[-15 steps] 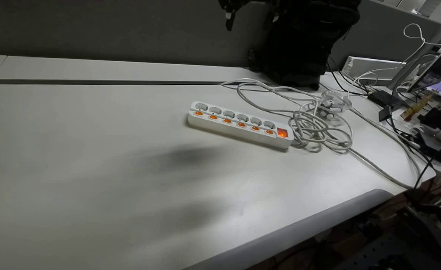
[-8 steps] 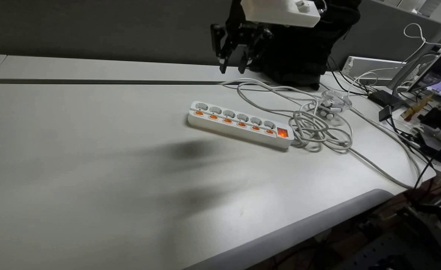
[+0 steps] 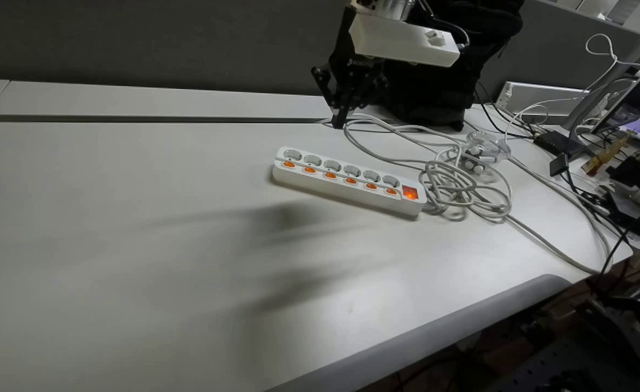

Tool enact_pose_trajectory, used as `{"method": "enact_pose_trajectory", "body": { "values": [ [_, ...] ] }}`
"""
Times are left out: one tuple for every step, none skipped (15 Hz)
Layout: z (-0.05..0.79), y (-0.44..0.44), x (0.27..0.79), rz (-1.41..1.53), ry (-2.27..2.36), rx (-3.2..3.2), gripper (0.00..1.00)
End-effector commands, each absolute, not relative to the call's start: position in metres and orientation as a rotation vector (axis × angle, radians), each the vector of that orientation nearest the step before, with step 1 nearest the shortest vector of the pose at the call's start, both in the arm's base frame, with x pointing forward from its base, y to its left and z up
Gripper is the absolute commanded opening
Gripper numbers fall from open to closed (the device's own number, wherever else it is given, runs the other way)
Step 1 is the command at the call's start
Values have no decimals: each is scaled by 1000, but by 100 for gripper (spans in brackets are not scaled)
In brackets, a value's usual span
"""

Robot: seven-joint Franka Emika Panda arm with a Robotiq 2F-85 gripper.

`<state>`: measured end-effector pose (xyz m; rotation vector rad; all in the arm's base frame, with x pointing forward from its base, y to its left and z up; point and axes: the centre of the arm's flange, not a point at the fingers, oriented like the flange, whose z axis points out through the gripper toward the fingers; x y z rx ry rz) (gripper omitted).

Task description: Turn on the third switch from the left side of the extension cable

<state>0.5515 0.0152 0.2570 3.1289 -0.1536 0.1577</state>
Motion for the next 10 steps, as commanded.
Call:
{"method": "enact_pose_trajectory", "body": {
  "values": [
    [257, 16, 552, 158, -152, 3129, 1],
    [257, 17, 551, 158, -149, 3129, 0],
    [254, 17, 551, 152, -153, 3128, 0],
    [249, 15, 550, 144, -165, 3127, 0],
    [245, 14, 548, 131, -169, 3127, 0],
    [239, 13, 547, 120, -174, 3124, 0],
    [234, 11, 546, 109, -178, 3123, 0],
    [229, 10, 545, 102, -184, 3120, 0],
    [224, 8, 543, 97, -187, 3120, 0],
    [220, 7, 542, 92, -192, 3118, 0]
  ]
}}
